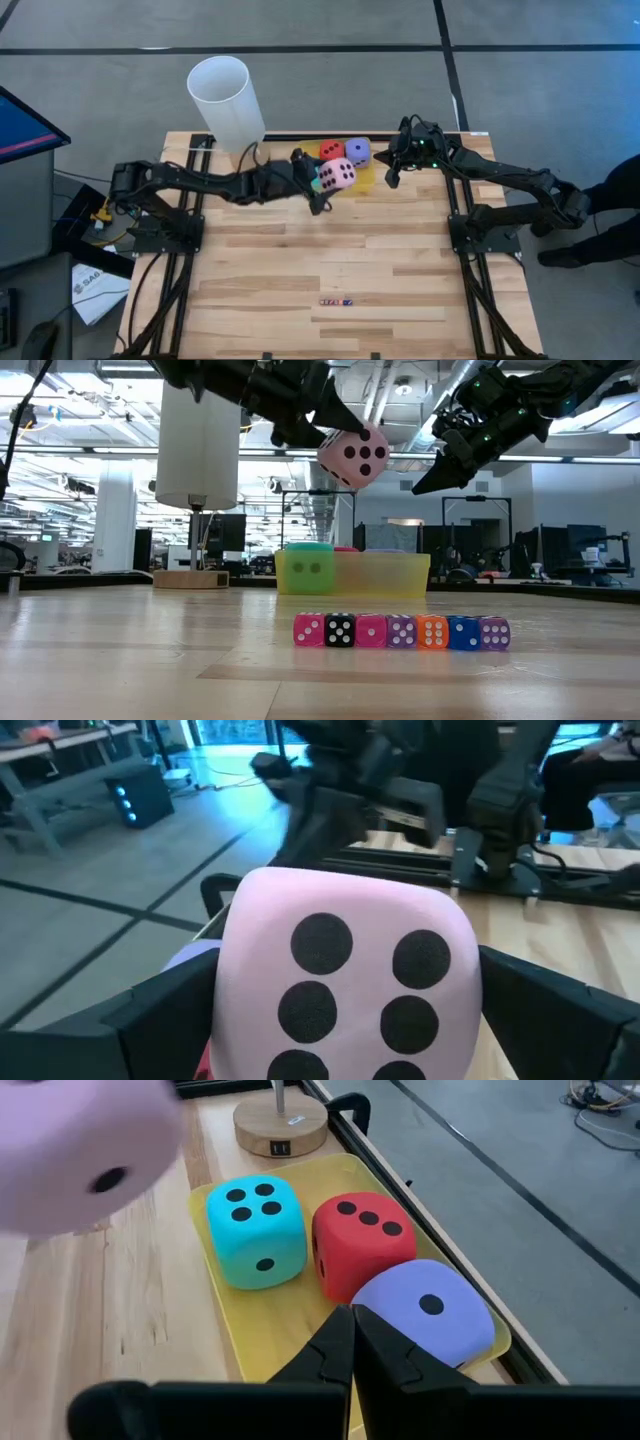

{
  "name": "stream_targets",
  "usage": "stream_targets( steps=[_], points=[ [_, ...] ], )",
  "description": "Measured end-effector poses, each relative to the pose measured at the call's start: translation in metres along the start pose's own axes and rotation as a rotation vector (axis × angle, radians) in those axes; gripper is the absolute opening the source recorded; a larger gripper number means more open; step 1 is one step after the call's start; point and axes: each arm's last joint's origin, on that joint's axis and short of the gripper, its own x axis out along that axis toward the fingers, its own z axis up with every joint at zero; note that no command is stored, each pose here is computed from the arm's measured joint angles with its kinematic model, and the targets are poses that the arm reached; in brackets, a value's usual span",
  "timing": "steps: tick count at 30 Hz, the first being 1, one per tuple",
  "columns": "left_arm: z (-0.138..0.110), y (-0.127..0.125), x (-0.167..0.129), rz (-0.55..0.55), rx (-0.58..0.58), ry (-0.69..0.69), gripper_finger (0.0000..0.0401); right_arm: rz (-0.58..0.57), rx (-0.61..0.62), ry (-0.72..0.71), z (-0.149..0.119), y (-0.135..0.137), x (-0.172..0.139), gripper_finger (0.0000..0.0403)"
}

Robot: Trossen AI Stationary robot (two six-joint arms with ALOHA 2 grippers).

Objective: Pick & Place Dice
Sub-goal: Put the big pink dice into the yellow bin

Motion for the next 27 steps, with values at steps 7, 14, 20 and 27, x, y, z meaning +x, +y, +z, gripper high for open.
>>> stream_targets(
  steps=[7, 14, 20, 27],
  points=[
    [-0.001, 0.031, 0.008, 0.063, -0.025, 0.006, 0.0398, -0.006, -0.014, -0.026, 0.002, 0.0, 0.0, 0.0],
    [-0.002, 0.041, 0.01, 0.087, -0.031, 0.009, 0.0398, -0.01, -0.02, -0.053, 0.005, -0.001, 0.0, 0.0],
    [-0.002, 0.04, 0.01, 0.087, -0.03, 0.009, 0.0398, -0.008, -0.018, -0.044, 0.004, -0.001, 0.0, 0.0],
    [-0.002, 0.041, 0.01, 0.087, -0.028, 0.009, 0.0398, -0.01, -0.017, -0.053, 0.005, -0.001, 0.0, 0.0]
  ],
)
